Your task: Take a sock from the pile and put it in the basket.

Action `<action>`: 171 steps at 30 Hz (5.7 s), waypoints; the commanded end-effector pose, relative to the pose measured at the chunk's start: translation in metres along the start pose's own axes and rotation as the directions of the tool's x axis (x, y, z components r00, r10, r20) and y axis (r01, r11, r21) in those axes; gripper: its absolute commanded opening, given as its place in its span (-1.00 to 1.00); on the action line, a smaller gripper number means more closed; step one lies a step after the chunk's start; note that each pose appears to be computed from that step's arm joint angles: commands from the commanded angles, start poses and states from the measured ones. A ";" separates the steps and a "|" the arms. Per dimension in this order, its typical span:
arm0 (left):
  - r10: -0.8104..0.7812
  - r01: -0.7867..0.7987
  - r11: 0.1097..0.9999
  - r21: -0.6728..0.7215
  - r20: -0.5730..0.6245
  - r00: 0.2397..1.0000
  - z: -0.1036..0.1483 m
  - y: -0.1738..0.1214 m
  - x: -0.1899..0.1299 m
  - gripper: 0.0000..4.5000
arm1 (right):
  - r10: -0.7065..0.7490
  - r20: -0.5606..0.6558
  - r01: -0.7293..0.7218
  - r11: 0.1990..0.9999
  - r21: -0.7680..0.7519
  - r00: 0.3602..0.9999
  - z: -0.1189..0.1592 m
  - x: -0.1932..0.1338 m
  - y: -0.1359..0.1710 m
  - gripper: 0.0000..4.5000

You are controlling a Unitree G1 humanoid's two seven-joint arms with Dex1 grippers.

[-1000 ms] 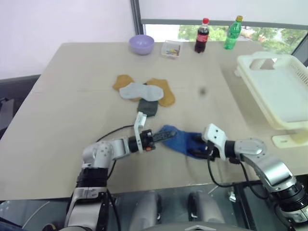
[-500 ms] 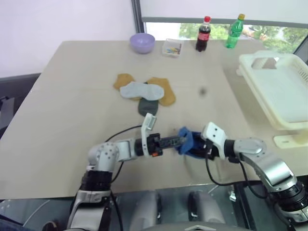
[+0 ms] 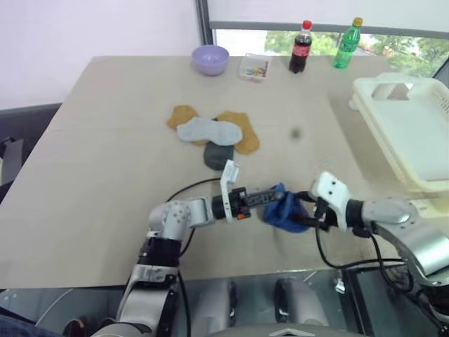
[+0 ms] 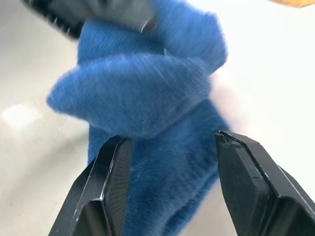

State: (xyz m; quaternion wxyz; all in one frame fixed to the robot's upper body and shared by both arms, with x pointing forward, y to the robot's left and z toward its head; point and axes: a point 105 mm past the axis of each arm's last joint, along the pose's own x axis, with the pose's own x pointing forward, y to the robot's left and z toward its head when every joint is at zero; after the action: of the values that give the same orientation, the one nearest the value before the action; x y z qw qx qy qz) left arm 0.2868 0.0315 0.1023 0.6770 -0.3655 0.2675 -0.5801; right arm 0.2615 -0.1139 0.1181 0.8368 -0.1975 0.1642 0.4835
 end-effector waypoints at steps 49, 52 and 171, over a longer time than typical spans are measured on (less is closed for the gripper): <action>-0.071 0.085 0.989 0.120 -0.118 0.990 -0.016 -0.002 0.026 0.97 | -0.042 0.053 0.032 0.984 0.176 0.998 0.005 -0.044 -0.009 1.00; -0.103 0.111 0.989 0.097 -0.087 0.991 -0.011 -0.005 0.025 0.97 | -0.049 0.061 0.037 0.983 0.181 0.997 0.006 -0.045 -0.009 1.00; -0.010 -0.223 0.306 0.925 0.237 0.971 0.046 -0.019 0.038 1.00 | -0.652 0.443 0.412 0.745 0.524 0.616 0.068 -0.149 -0.157 0.96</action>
State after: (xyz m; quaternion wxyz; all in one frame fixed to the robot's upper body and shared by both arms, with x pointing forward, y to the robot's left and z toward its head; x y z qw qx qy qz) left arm 0.3236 -0.0039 0.1302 0.8212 0.0739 -0.1456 -0.5468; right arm 0.3410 -0.2888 0.2620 0.9812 0.1139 -0.0659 0.1414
